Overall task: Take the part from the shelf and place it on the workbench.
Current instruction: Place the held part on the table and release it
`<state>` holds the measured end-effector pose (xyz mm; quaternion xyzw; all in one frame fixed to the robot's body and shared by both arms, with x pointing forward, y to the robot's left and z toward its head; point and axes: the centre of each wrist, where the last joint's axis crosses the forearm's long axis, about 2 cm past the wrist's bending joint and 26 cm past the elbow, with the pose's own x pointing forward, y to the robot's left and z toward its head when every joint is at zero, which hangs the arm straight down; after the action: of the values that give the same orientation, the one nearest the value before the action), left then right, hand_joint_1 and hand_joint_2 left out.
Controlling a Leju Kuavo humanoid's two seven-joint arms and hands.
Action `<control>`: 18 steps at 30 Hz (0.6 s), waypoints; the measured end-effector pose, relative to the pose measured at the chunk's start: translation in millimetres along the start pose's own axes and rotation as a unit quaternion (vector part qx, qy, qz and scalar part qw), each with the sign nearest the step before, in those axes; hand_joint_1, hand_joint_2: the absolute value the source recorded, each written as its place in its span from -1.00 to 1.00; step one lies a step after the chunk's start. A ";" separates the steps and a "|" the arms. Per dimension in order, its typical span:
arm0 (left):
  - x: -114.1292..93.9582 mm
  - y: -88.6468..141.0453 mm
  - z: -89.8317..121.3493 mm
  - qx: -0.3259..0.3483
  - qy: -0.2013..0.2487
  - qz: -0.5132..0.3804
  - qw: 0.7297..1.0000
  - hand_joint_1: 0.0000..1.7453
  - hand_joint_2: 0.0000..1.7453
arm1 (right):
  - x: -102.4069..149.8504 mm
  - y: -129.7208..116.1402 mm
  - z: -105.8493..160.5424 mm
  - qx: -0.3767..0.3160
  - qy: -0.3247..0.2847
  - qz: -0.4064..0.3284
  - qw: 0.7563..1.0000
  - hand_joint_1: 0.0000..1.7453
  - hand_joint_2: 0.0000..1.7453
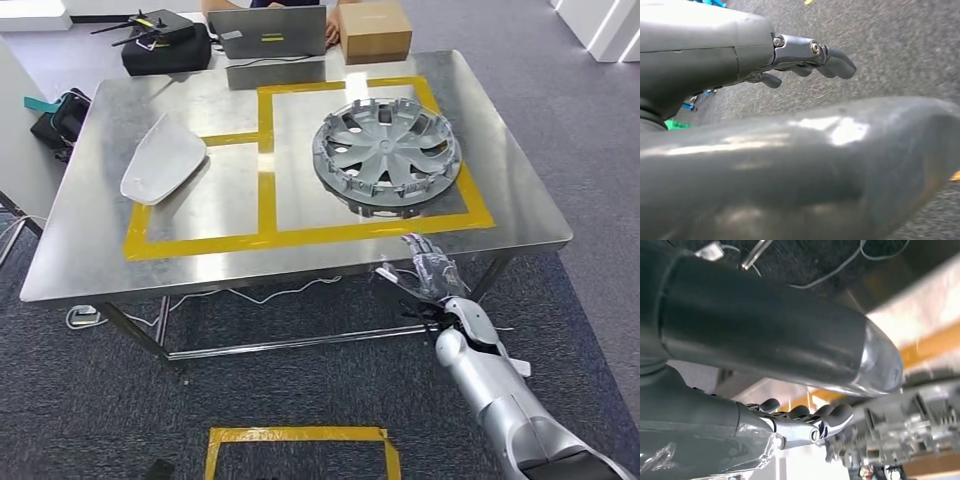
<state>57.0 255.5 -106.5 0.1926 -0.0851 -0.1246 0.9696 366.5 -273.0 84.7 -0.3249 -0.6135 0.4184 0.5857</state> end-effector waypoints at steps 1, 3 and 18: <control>0.0 0.0 0.0 0.000 0.000 0.000 1.000 -1.00 -1.00 | -1.3 0.5 1.0 0.001 0.000 0.000 1.000 -1.00 -1.00; 1.4 -0.5 0.3 0.000 -0.001 0.002 1.000 -1.00 -1.00 | -3.6 -1.1 1.6 -0.001 0.000 0.000 1.000 -1.00 -1.00; 0.8 -3.0 1.5 0.000 0.004 0.008 1.000 -1.00 -1.00 | -20.2 7.3 21.7 0.006 -0.002 0.000 1.000 -1.00 -1.00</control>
<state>56.8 252.1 -106.3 0.1922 -0.0830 -0.1164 0.9709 346.4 -290.7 70.0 -0.3204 -0.6121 0.4229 0.5863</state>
